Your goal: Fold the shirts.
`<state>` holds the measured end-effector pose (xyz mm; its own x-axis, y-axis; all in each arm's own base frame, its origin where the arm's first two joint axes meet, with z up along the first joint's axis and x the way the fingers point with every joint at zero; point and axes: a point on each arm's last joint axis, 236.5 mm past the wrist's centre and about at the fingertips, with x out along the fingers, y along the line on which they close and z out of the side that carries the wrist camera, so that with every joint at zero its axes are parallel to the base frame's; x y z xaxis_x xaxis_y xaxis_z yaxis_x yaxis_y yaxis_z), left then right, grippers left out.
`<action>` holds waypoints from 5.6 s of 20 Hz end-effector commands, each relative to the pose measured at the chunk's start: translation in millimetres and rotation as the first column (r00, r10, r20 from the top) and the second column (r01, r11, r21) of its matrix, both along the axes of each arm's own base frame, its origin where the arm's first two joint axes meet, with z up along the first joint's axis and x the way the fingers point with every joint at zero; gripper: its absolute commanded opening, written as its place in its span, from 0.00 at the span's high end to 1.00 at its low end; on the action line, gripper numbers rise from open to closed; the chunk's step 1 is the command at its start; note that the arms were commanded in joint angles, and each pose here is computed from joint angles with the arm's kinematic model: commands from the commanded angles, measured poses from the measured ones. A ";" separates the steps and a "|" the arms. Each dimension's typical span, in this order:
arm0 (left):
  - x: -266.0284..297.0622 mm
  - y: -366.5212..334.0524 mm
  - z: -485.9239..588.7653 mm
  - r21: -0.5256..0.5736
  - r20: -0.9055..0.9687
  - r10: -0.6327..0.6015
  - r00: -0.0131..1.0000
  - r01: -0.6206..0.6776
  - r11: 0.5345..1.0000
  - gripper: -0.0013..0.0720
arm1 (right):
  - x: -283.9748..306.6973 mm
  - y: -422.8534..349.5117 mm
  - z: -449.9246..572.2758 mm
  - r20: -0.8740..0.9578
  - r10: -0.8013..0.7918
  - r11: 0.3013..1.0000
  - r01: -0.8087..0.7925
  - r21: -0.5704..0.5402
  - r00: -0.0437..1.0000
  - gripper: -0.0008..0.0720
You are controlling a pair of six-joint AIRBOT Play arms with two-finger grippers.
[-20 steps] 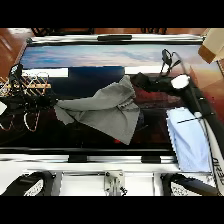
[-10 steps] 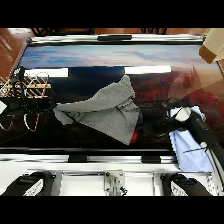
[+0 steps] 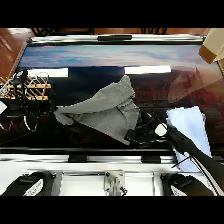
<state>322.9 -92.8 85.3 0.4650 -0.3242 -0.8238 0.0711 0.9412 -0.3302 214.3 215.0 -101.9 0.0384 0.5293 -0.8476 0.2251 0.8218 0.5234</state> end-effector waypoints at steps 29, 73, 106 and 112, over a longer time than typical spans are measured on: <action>-196.3 105.3 405.4 0.001 0.882 0.202 0.425 -0.432 0.902 0.95 | 25.2 -144.5 517.0 0.974 0.157 0.953 0.232 -0.193 0.162 0.90; -35.6 95.6 -174.5 -0.086 -0.381 0.200 0.903 -0.250 0.964 0.39 | 112.5 -181.6 79.4 0.033 0.178 0.944 -0.161 -0.287 0.983 0.20; 53.1 64.4 83.1 -0.094 0.264 0.083 0.961 -0.061 0.994 0.95 | 160.7 -105.2 165.6 0.339 0.360 0.920 -0.270 -0.285 0.869 0.90; -121.7 71.5 466.7 0.009 0.956 0.075 0.283 -0.285 0.959 0.95 | 87.2 -136.8 583.1 0.972 0.236 0.942 0.244 -0.229 -0.001 0.90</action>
